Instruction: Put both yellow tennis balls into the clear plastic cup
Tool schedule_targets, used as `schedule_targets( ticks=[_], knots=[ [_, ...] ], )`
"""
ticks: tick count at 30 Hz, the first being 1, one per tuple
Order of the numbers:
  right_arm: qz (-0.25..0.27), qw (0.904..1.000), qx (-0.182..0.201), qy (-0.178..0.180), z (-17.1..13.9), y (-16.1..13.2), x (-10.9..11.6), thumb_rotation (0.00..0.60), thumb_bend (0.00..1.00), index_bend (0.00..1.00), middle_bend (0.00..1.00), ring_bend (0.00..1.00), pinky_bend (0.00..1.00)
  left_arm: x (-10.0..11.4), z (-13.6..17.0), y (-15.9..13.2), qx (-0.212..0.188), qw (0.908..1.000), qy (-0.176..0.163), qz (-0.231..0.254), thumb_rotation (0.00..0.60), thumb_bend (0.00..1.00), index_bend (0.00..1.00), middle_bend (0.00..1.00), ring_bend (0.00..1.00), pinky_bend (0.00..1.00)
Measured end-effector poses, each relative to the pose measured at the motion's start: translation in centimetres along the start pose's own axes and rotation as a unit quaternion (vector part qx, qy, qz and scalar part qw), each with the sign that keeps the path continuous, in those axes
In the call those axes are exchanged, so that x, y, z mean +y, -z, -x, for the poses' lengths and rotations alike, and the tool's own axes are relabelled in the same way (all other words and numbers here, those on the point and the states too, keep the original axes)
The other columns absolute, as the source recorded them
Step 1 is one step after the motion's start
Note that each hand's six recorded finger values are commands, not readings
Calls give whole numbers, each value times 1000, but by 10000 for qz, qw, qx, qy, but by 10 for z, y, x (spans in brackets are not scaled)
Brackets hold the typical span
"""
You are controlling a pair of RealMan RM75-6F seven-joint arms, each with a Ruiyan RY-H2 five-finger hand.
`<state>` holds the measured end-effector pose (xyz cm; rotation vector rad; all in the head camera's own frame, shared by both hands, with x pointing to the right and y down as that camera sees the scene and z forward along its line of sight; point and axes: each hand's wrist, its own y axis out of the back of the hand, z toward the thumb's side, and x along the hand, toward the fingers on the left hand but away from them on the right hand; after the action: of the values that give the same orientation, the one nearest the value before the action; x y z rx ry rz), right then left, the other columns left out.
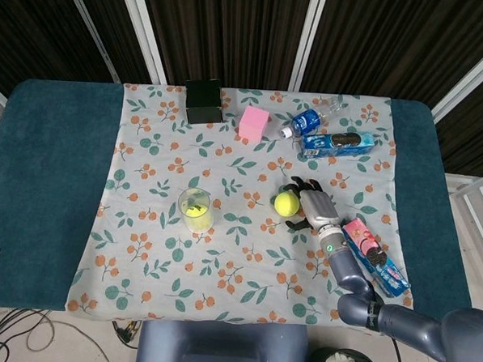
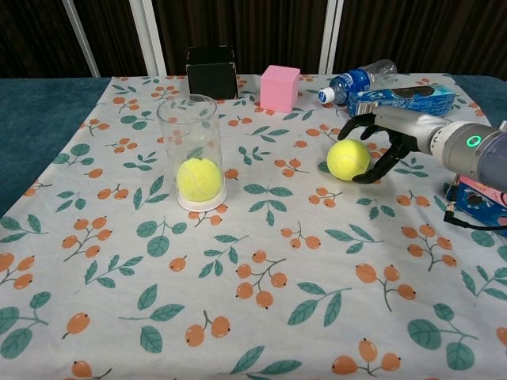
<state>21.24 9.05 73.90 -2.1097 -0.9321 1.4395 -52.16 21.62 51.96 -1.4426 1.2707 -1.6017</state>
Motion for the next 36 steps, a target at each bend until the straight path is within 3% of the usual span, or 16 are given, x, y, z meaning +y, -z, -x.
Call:
schedule_targets(
  ticks=[8,14,20,27,36],
  knots=[
    [114,9998,131,-33,7,-8,-13,600,294,288,108,269,7,-2,-2,2,41,10000,48,-6,600,32,47,0,0,36],
    [-15,9999,170,22,13,-10,-15,600,307,341,218,474,174,0,-2,3,57,10000,14,1,600,32,47,0,0,36],
    [-193,9996,192,105,16,-11,-14,600,563,434,353,659,332,0,-2,4,73,10000,35,-5,600,32,57,0,0,36],
    [-457,9970,327,528,18,-18,8,600,634,467,387,717,472,0,-1,5,108,9999,92,-20,600,32,75,0,0,37],
    [-598,9913,727,917,14,-44,66,600,637,474,387,718,604,0,1,3,71,9999,141,-19,600,32,85,0,0,37]
  ],
)
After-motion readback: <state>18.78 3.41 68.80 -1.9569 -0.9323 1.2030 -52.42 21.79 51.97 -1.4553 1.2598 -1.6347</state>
